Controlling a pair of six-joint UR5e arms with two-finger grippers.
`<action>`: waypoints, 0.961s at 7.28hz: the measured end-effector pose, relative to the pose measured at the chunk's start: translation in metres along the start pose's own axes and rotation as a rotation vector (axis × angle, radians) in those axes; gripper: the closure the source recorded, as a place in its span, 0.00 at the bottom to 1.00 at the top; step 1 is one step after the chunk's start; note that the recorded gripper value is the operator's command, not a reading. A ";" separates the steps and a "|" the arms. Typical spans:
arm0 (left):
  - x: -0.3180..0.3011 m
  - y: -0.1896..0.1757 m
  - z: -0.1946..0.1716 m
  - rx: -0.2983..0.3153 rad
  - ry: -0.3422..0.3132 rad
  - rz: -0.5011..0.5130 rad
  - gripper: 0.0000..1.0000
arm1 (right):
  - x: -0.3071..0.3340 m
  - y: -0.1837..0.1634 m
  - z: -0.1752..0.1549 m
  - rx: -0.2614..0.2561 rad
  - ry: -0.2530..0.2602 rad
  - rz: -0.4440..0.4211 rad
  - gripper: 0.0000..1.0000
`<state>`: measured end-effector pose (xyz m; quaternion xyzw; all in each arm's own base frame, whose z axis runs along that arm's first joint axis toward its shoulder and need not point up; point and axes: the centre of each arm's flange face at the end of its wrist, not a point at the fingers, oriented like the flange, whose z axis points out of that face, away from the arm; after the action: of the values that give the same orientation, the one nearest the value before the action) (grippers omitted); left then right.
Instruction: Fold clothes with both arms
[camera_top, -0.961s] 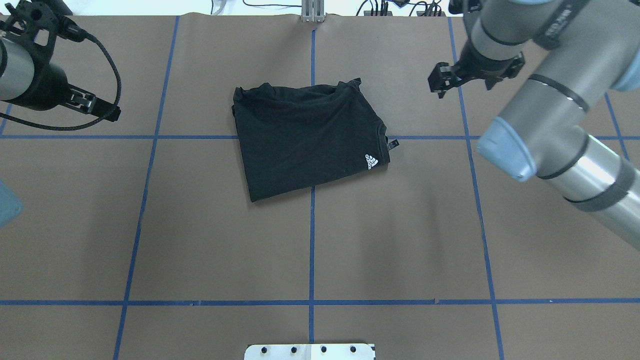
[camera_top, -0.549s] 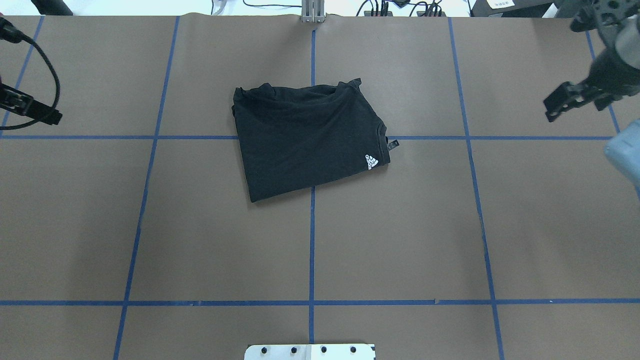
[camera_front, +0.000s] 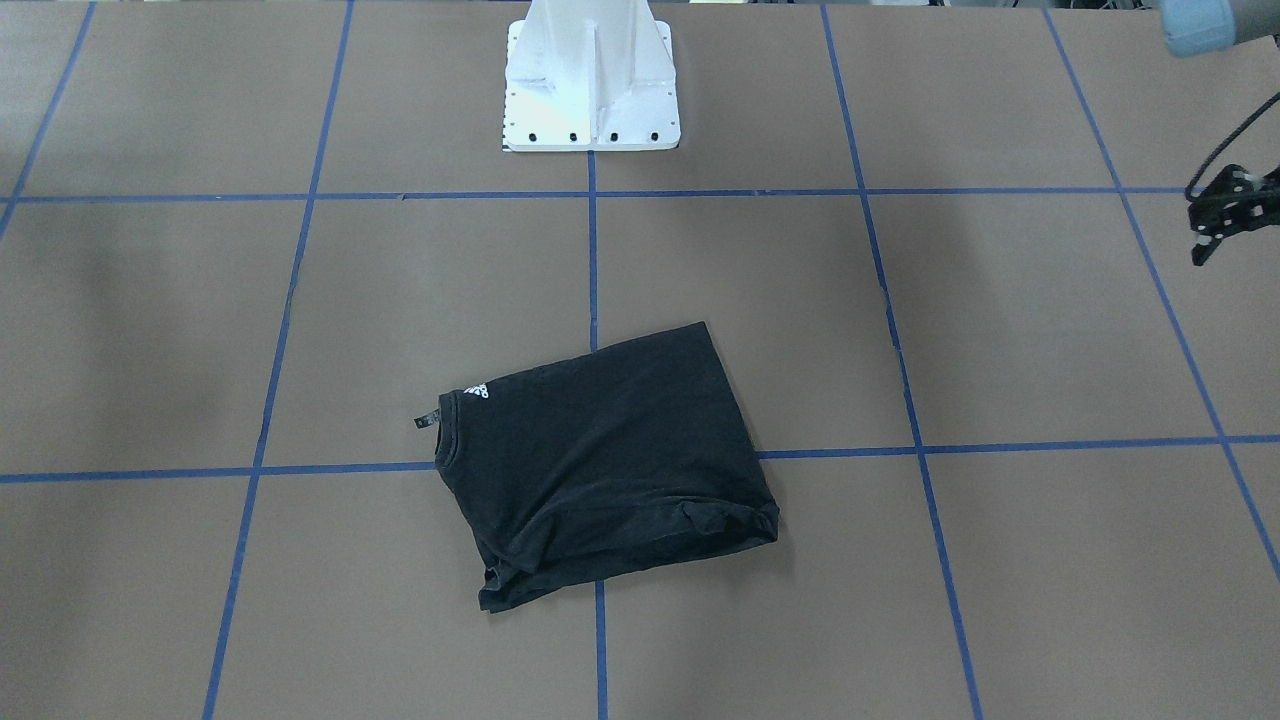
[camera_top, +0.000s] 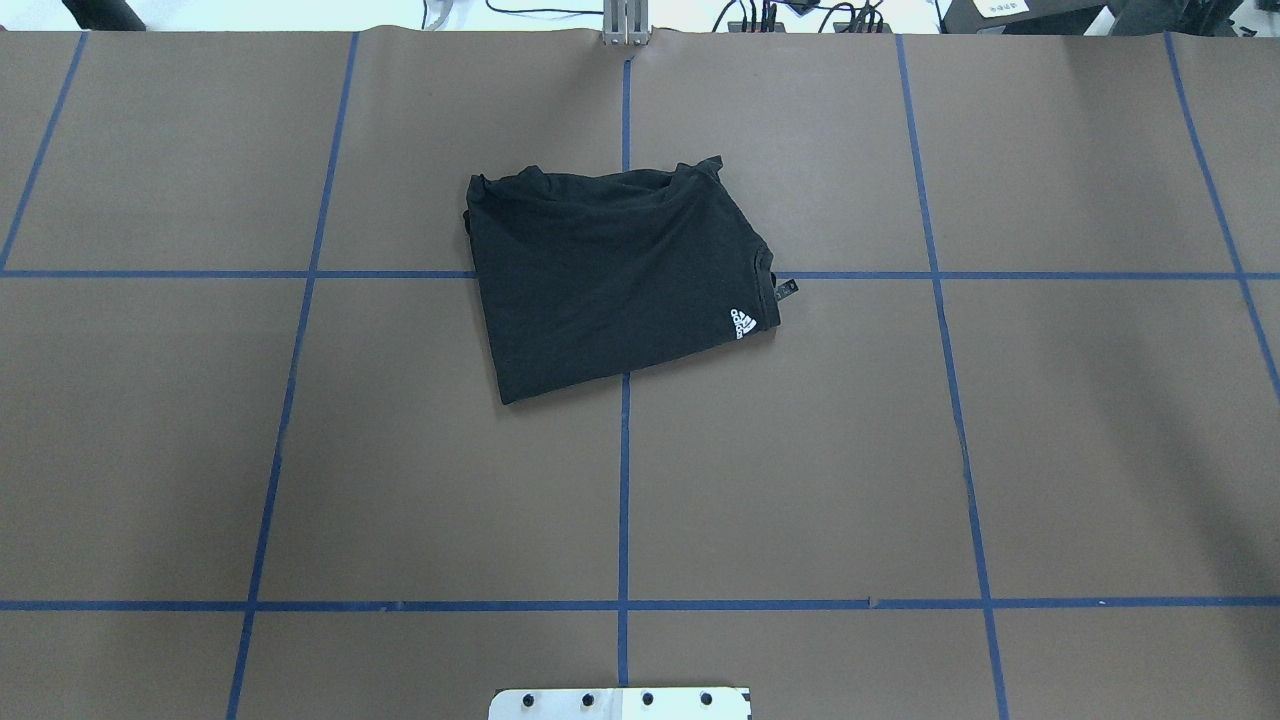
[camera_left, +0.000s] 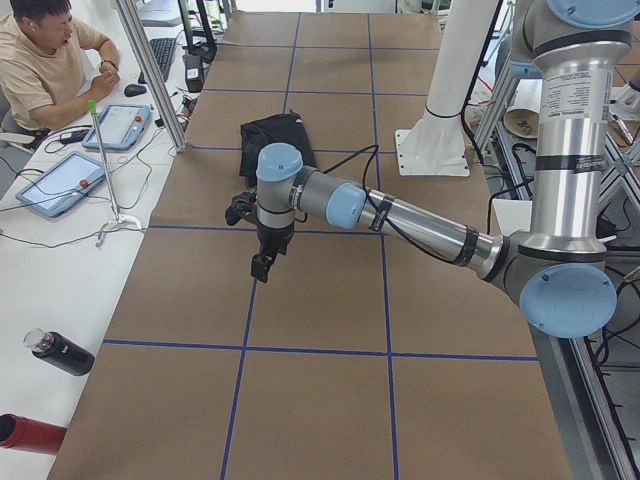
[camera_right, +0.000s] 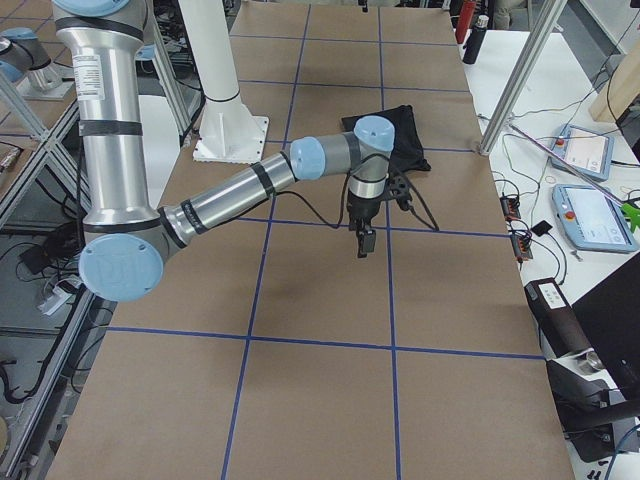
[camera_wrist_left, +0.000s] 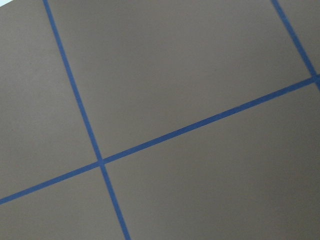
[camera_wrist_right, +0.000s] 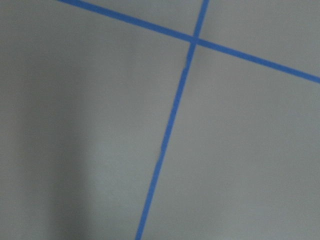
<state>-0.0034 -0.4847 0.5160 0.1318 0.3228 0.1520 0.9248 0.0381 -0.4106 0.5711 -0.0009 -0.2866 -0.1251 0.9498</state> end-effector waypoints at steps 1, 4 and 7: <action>-0.027 0.022 0.007 -0.022 0.007 -0.018 0.00 | 0.026 0.032 0.016 -0.008 -0.007 0.033 0.00; -0.071 0.072 0.007 -0.023 0.028 -0.098 0.00 | 0.054 0.082 0.051 0.047 -0.042 0.044 0.00; -0.086 0.104 0.005 -0.009 0.077 -0.113 0.00 | 0.039 0.081 0.039 0.153 -0.111 0.098 0.00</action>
<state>-0.0842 -0.4216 0.6034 0.1031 0.3644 0.1059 0.9195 0.0679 -0.3382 0.6307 0.0507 -0.3471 -0.0560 0.9348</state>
